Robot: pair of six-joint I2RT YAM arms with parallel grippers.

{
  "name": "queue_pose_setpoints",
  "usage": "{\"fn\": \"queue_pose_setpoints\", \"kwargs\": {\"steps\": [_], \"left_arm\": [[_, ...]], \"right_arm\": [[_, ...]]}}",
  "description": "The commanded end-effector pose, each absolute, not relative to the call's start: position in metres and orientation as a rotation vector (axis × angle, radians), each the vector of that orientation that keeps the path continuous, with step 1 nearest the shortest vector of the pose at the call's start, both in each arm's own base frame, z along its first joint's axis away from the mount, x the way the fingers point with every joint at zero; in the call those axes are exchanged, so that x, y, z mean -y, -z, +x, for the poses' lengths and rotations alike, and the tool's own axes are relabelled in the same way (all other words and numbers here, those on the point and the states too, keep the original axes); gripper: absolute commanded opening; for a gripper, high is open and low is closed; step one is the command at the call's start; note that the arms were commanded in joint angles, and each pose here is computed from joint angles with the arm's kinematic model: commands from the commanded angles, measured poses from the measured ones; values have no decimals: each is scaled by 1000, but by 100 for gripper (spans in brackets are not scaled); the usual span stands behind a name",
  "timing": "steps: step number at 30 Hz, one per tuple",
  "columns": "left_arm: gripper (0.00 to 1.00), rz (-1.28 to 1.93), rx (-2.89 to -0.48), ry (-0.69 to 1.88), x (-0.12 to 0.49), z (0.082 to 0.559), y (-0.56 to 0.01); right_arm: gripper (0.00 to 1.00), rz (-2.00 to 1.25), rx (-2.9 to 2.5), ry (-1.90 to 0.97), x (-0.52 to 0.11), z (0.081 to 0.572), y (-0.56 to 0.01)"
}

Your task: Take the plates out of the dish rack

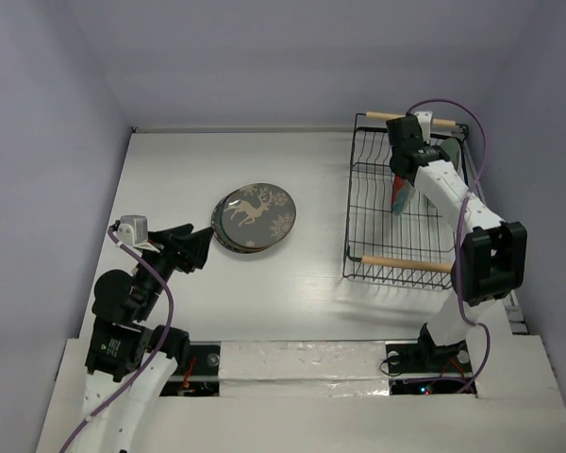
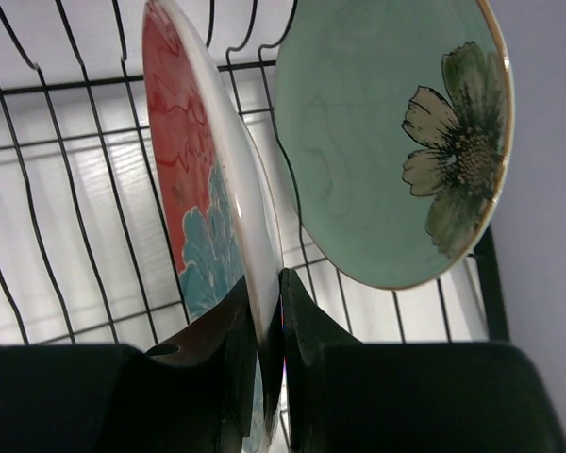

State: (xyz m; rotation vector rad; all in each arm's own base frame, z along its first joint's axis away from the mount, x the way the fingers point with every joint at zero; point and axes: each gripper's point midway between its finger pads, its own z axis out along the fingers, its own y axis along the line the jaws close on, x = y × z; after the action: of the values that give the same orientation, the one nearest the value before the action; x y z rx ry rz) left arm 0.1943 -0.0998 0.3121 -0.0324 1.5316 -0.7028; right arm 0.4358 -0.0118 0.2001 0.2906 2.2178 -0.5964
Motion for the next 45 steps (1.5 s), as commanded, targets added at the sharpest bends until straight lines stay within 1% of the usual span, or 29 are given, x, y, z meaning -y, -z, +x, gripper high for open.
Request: {"fn": "queue_pose_setpoints", "kwargs": {"steps": [1,7,11,16,20,23,25,28,29,31,32,34,38,40,45], "left_arm": [[54,-31,-1477,703,98,191,-328],[54,-28,-1481,706,99,192,-327],[54,-31,-1479,705,98,192,-328],[54,-28,-1484,706,99,192,-326],[54,-26,-1488,712,100,193,-326],[54,-28,-1494,710,100,194,-324],[54,-32,-1494,707,99,194,-324],[54,-36,-1495,706,99,195,-324],[54,-37,-1495,707,99,195,-324],[54,-40,-1499,704,99,196,-323],[54,-40,-1501,702,99,196,-322],[54,-40,-1501,704,99,196,-322],[54,-44,-1498,704,99,196,-323],[54,-44,-1501,703,99,196,-322],[54,-45,-1505,702,99,197,-321]], "right_arm": [[0,338,-2069,741,33,423,-269],[0,383,-1985,653,29,413,-307],[0,430,-1875,502,23,395,-353],[0,405,-1778,307,4,376,-400],[0,324,-1673,55,-36,361,-442],[0,205,-1631,-195,-92,358,-460],[0,91,-1636,-391,-141,362,-460],[0,-10,-1636,-627,-198,366,-454],[0,-32,-1668,-671,-216,375,-440],[0,-98,-1677,-801,-254,373,-434],[0,-114,-1711,-836,-272,382,-420],[0,-177,-1723,-925,-303,378,-413],[0,-222,-1785,-1029,-350,384,-378],[0,-207,-1819,-1062,-362,393,-355],[0,-153,-1871,-1156,-384,399,-313]]}}
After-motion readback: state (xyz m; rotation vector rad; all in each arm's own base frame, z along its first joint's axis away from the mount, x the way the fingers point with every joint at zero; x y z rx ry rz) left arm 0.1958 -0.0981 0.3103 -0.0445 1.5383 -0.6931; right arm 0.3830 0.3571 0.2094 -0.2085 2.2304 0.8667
